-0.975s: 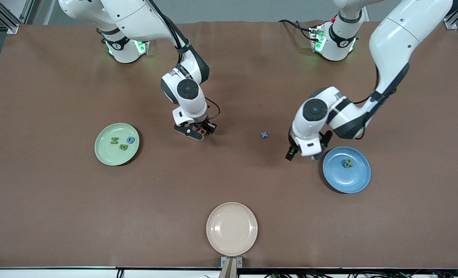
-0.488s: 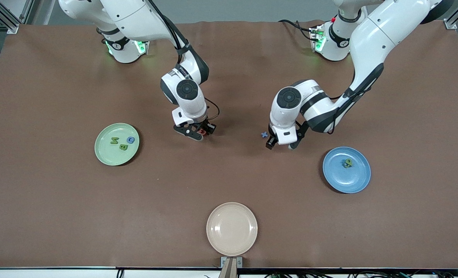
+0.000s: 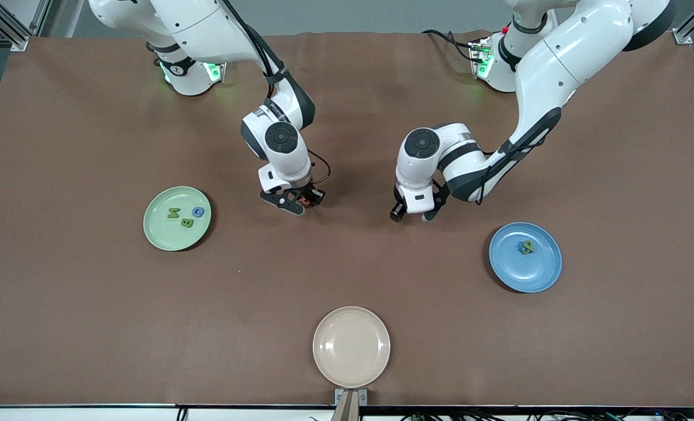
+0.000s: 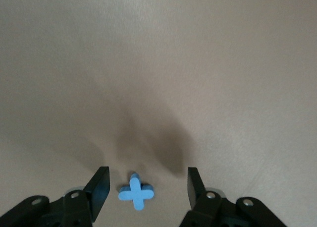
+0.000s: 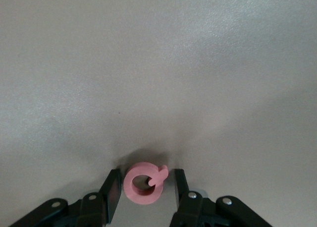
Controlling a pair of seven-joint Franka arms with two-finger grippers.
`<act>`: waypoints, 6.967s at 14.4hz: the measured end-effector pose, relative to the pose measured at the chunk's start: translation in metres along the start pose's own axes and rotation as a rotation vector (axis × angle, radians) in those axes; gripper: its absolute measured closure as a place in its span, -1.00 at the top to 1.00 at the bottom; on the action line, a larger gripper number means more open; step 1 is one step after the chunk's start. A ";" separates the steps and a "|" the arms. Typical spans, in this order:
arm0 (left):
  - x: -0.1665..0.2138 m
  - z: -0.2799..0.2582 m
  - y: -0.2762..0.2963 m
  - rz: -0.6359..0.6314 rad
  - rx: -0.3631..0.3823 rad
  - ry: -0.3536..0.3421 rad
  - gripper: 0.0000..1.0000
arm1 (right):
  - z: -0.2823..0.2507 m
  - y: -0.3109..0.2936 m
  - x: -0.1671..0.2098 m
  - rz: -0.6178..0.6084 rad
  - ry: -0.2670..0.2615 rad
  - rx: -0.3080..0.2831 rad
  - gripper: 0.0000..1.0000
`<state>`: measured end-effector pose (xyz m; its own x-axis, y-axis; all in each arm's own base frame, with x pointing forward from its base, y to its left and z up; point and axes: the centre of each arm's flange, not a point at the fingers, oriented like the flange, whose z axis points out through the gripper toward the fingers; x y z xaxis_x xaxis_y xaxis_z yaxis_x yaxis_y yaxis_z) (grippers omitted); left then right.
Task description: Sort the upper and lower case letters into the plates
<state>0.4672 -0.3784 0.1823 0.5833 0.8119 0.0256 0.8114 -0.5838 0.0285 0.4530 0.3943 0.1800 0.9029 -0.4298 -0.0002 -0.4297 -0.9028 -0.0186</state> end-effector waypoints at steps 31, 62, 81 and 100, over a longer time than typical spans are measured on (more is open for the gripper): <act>0.076 -0.041 0.022 0.039 -0.090 0.087 -0.35 | -0.065 0.274 0.172 -0.391 -0.043 -0.028 -0.29; 0.327 -0.030 -0.085 0.173 0.062 0.104 -0.35 | -0.171 0.292 0.266 -0.441 -0.148 -0.059 1.00; 0.329 -0.095 -0.044 0.288 0.090 0.149 1.00 | -0.391 0.324 0.335 -0.423 -0.019 -0.054 1.00; 0.375 -0.282 -0.016 0.862 0.119 0.048 1.00 | -0.441 0.318 0.274 -0.470 -0.093 -0.061 1.00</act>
<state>0.6621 -0.0654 0.4728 0.9959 0.0842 0.0323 0.0876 -0.9883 -0.1245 0.5600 -0.0181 0.6147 0.9951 0.0261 -0.0956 0.0281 -0.9994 0.0202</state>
